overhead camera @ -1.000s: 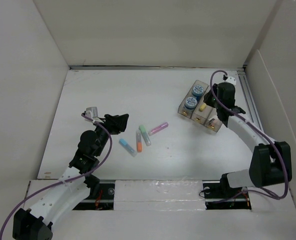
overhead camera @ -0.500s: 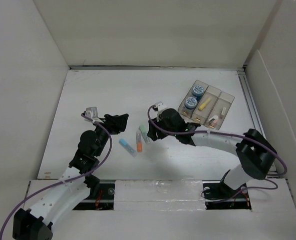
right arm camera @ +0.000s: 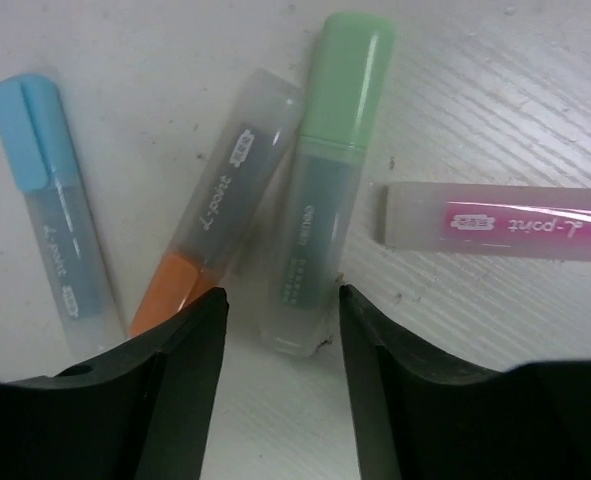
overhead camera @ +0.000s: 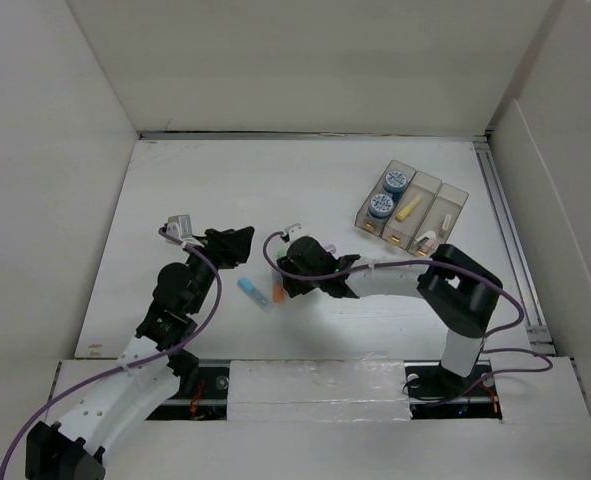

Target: Organize the desk

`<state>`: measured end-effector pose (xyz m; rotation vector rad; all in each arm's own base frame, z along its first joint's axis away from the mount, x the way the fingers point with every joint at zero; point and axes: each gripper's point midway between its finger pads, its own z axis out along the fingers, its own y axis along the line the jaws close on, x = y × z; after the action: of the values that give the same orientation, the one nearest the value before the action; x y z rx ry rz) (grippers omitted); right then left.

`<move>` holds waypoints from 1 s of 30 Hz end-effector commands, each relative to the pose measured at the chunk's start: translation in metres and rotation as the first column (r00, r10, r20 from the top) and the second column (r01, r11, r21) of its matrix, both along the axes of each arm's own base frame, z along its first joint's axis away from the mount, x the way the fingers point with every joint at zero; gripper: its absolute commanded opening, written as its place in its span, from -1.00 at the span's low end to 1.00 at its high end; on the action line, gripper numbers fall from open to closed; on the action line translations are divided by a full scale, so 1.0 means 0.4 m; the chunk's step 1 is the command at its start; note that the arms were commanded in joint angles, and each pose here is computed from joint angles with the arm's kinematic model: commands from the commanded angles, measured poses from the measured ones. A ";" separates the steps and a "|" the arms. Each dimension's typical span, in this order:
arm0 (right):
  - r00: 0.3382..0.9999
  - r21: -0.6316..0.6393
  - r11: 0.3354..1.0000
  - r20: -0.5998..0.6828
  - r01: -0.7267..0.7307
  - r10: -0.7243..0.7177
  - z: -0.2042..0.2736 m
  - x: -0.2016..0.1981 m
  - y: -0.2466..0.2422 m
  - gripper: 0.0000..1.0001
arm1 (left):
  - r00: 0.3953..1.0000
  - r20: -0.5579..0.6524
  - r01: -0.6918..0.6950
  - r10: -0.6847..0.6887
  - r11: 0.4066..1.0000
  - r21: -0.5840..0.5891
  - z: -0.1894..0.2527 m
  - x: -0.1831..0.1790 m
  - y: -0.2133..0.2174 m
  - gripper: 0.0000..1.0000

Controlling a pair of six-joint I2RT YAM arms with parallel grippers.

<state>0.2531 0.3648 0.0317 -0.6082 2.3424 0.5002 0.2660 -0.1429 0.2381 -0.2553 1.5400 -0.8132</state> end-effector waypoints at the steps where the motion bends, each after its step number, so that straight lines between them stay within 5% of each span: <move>1: 0.992 -0.017 0.995 0.081 0.098 -0.097 0.011 0.049 0.011 0.05 | 0.997 0.073 -0.006 0.008 1.000 -0.025 0.077 -0.002 0.004 0.16; 5: 0.978 -0.110 0.977 0.115 0.185 -0.172 -0.040 0.061 -0.039 -0.16 | 0.997 0.071 -0.033 0.035 0.999 -0.029 0.077 -0.001 0.017 0.15; 6: 0.979 -0.116 0.976 0.115 0.183 -0.170 -0.047 0.053 -0.038 -0.40 | 0.996 0.075 -0.036 0.038 0.999 -0.034 0.080 -0.004 0.020 0.15; 10: 0.977 -0.108 0.976 0.118 0.188 -0.175 -0.039 0.046 -0.050 -0.74 | 0.995 0.086 -0.042 0.046 0.998 -0.044 0.083 -0.008 0.026 0.15; 16: 0.978 0.162 0.984 0.183 0.074 -0.104 0.210 0.042 -0.005 -0.82 | 0.996 0.078 -0.040 0.043 0.998 -0.040 0.079 -0.003 0.022 0.15; 20: 0.955 0.344 0.933 0.226 0.106 -0.192 0.373 0.096 -0.099 -0.82 | 0.997 0.073 -0.022 0.024 0.999 -0.033 0.077 -0.002 0.012 0.15; 24: 0.860 0.395 0.855 0.242 0.336 -0.450 0.419 0.199 -0.332 -0.80 | 0.997 0.071 -0.013 0.015 0.999 -0.031 0.077 -0.001 0.007 0.15; 30: 0.595 0.464 0.614 0.209 0.638 -0.776 0.425 0.292 -0.668 -0.75 | 0.998 0.069 0.004 -0.002 1.000 -0.029 0.074 0.000 -0.002 0.15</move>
<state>0.3632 0.1309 0.2095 0.2760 1.8472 0.3878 0.2670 -0.1400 0.2359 -0.2698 1.5451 -0.7972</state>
